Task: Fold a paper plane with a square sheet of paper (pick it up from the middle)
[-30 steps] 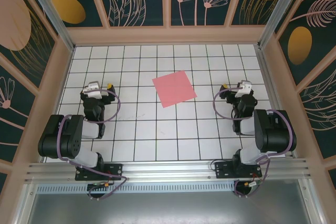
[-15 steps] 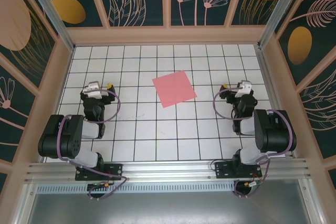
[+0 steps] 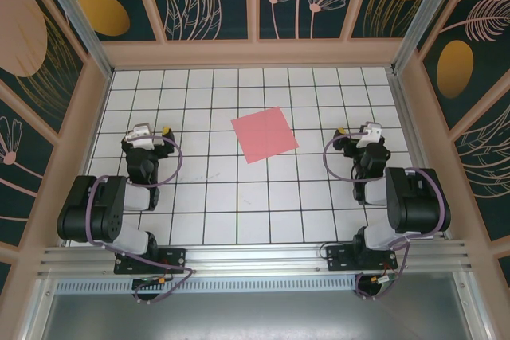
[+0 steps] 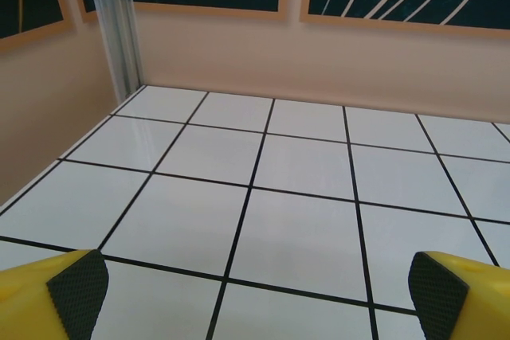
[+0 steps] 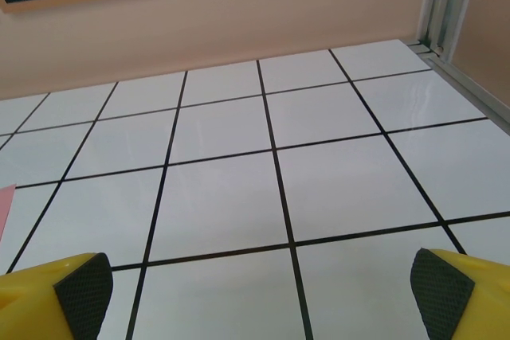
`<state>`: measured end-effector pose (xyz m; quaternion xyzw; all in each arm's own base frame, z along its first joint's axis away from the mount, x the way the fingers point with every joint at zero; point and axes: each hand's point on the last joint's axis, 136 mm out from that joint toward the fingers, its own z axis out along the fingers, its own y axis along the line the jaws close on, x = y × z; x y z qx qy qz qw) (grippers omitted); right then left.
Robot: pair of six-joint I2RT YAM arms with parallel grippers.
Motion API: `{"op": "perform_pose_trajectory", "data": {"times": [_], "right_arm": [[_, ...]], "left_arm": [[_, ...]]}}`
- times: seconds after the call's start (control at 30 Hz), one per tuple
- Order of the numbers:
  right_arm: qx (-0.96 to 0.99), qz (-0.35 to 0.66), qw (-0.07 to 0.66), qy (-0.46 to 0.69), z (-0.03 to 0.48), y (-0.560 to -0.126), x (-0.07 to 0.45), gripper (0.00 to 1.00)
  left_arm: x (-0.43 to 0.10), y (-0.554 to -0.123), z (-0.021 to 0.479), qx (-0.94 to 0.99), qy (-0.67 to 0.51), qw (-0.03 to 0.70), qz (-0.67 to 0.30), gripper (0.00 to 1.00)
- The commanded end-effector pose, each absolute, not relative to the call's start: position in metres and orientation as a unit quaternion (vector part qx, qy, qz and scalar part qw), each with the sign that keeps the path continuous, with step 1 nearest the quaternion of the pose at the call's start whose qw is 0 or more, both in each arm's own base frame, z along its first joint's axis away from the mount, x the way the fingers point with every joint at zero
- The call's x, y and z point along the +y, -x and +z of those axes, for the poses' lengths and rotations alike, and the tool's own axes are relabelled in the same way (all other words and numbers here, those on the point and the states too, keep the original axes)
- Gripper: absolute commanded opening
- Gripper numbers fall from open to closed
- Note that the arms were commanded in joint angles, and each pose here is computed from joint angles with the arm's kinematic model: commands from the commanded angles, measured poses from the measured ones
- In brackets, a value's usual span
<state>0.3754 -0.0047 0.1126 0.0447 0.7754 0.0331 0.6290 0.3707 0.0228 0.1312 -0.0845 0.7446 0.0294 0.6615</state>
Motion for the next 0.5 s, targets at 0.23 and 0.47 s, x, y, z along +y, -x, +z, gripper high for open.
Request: {"op": "perform_pose_trajectory", "data": {"times": [0.23, 0.47], "right_arm": [[0.851, 0.021, 0.502, -0.154, 0.137, -0.411, 0.009, 0.99], [0.908, 0.057, 0.404, -0.092, 0.106, -0.42, 0.1, 0.99]], "left_arm": [[0.036, -0.378, 0.164, 0.768, 0.182, 0.614, 0.003, 0.98], [0.019, -0.377, 0.194, 0.765, 0.213, 0.602, -0.081, 0.98]]}}
